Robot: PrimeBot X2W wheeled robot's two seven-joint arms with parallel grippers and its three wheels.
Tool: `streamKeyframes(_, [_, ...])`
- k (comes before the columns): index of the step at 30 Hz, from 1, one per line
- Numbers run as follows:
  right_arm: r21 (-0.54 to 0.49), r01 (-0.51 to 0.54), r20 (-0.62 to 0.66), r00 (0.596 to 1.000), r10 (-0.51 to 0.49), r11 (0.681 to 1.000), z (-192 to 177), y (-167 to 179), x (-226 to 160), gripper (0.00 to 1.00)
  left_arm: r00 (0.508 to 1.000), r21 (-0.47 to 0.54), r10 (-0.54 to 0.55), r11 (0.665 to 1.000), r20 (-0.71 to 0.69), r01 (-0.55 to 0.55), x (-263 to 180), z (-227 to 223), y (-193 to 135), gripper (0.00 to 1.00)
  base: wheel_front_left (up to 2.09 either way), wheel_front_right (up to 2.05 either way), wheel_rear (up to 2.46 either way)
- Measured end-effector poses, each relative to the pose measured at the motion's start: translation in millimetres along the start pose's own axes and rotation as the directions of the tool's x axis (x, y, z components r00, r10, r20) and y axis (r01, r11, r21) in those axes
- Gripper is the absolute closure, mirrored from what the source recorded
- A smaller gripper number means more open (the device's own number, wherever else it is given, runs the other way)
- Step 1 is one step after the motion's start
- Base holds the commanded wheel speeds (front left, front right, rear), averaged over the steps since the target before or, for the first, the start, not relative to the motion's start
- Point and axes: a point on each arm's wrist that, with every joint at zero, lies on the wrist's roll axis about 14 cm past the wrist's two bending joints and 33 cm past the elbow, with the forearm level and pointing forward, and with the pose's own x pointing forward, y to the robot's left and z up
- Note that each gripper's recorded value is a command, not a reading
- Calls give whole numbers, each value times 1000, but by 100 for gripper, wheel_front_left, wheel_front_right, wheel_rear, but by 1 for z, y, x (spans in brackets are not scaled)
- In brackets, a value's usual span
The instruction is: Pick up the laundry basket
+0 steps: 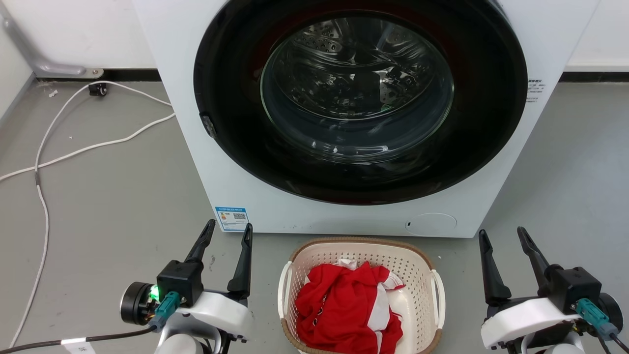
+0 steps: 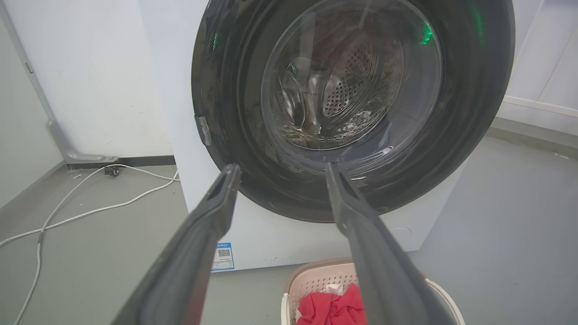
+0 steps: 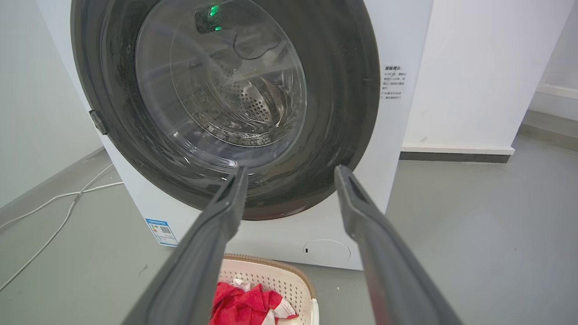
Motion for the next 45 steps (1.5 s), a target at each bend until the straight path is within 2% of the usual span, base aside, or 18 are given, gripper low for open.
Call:
streamKeyframes(18, [8,12,-8,1000,-12,1000,-3,-3,-1,0,1000,-10,-1,1000,-9,1,1,-4,-1,0,0,0,0])
streamKeyframes(24, [-2,51,-49,998,-51,999,-14,-18,4,0,1000,-8,-13,1000,-29,13,10,-11,-3,0,0,0,0])
streamKeyframes(33, [-14,122,-242,963,-122,992,-78,-44,12,0,974,-62,-23,998,-226,10,27,-82,-1,0,0,0,0])
streamKeyframes(45, [17,153,-511,851,-123,988,-188,-50,27,0,876,-113,-58,994,-480,4,53,-190,2,0,0,0,0])
